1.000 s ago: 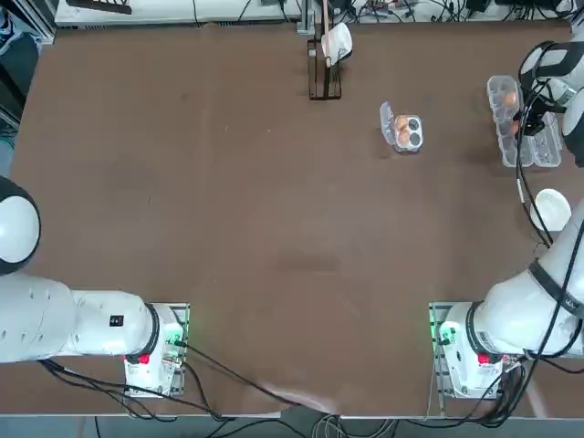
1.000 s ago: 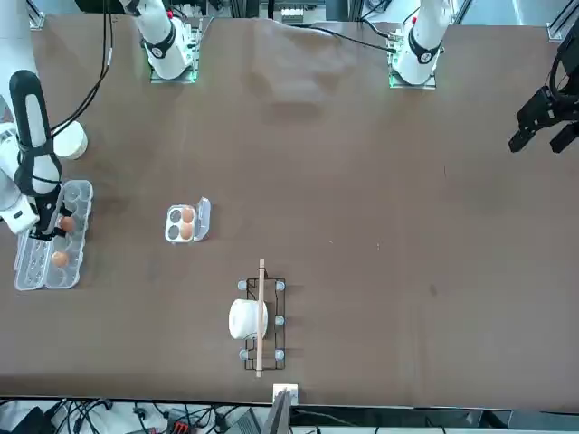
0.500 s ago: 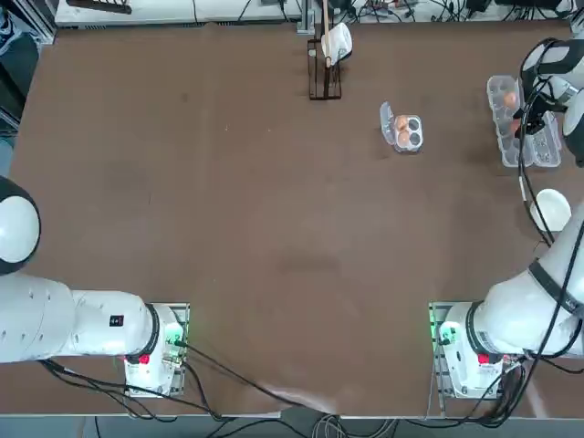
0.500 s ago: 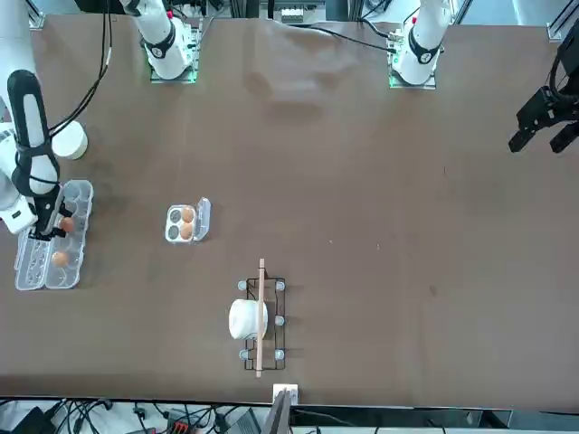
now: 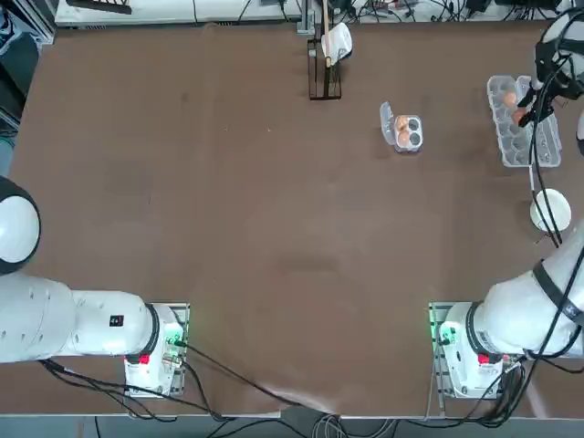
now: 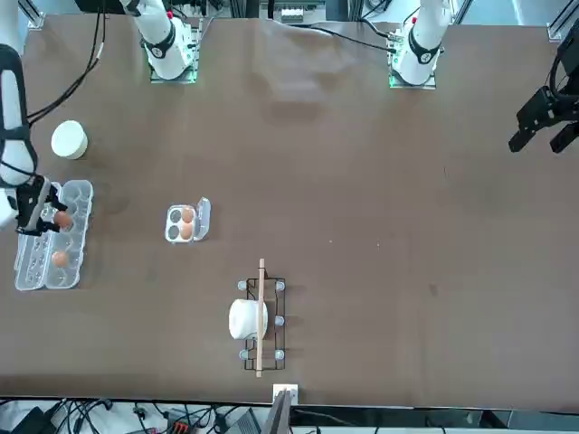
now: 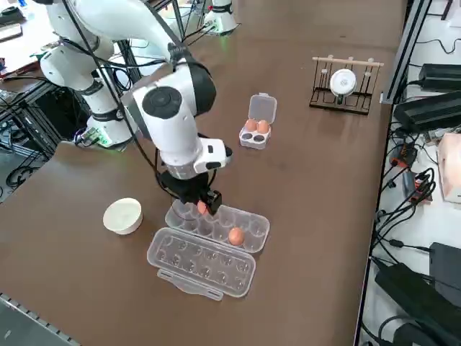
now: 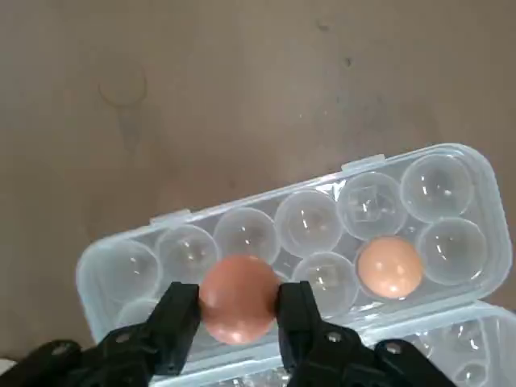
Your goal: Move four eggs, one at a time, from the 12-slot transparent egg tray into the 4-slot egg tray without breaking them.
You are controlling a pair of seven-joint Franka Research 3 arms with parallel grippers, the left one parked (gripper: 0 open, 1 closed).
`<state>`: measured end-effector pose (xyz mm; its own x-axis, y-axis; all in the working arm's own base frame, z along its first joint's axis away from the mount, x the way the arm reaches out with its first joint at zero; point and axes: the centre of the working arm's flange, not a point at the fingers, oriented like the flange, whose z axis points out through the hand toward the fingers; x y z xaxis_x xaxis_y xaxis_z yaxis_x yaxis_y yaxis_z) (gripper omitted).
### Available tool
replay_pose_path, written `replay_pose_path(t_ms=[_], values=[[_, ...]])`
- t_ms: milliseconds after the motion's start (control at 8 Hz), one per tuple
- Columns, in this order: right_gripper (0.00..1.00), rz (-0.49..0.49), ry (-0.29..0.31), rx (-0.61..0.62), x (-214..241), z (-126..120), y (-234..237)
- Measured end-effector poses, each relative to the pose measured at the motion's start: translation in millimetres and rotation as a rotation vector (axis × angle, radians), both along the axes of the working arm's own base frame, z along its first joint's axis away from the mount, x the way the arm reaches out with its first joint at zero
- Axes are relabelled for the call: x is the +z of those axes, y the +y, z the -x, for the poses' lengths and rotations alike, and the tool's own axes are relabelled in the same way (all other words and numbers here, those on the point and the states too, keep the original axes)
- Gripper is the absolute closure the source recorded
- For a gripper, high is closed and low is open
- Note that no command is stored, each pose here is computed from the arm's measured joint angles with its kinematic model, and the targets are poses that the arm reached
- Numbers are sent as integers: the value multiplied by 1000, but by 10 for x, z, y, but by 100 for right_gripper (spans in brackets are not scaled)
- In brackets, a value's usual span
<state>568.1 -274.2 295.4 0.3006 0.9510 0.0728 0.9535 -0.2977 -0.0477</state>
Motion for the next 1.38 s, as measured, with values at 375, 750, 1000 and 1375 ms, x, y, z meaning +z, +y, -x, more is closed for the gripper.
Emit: replay_pose_path(t_ms=[375, 750, 1000, 1375], values=[[44, -53, 69, -250, 353, -82, 547], [44, -55, 125, -488, 553, -182, 1535], [44, -42, 143, -620, 565, -182, 2161], [44, -22, 75, -774, 316, -154, 2979]])
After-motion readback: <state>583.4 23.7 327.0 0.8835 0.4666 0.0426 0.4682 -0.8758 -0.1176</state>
